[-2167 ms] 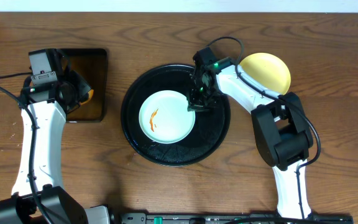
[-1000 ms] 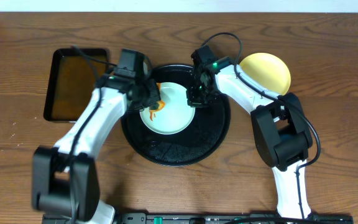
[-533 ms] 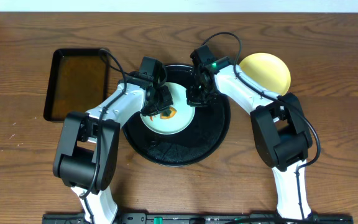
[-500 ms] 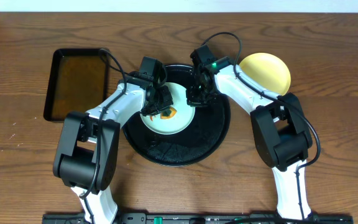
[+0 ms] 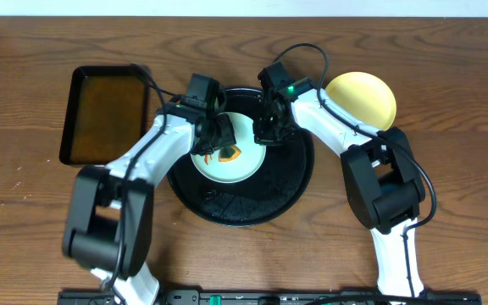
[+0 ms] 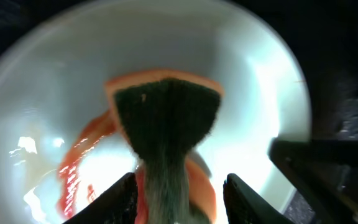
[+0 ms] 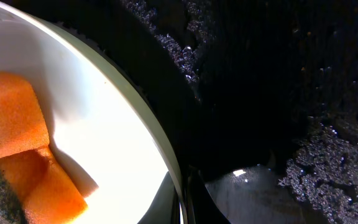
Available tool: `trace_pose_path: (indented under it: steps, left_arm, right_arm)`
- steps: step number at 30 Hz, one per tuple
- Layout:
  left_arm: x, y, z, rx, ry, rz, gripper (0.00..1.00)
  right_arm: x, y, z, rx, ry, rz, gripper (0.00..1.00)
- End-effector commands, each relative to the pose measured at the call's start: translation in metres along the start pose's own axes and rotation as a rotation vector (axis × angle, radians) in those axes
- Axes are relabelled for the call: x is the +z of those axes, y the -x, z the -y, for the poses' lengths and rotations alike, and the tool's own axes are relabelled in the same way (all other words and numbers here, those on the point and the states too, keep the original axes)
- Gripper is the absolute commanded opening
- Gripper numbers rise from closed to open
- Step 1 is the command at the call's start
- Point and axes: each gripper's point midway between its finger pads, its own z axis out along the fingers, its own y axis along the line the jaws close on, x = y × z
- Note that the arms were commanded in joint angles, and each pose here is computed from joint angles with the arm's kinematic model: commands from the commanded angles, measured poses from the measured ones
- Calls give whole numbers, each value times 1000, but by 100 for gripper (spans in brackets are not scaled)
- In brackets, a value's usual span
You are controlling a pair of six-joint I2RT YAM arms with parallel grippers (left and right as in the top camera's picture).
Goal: Clean dirty plates on tray and stack at the side
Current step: 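Scrub the sauce on the light-blue plate with the left sponge while right holds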
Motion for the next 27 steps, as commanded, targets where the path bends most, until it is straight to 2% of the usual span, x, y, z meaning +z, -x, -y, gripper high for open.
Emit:
trace_pose_path:
  steps: [1,12,18,27]
  left_arm:
    - [-20,11,-6,27,56,86,46]
    - [4,-5,-1,65,83,32,42]
    - [11,-3,-4,92,145,70,37]
    - [14,5,-19,91,231,109,37]
  right_arm:
    - [25,-3,41,40,-181,6,1]
    - [25,-3,41,40,-181,5,1]
    - [25,-3,41,40,-182,4,1]
    - [25,-4,41,41,-183,2,1]
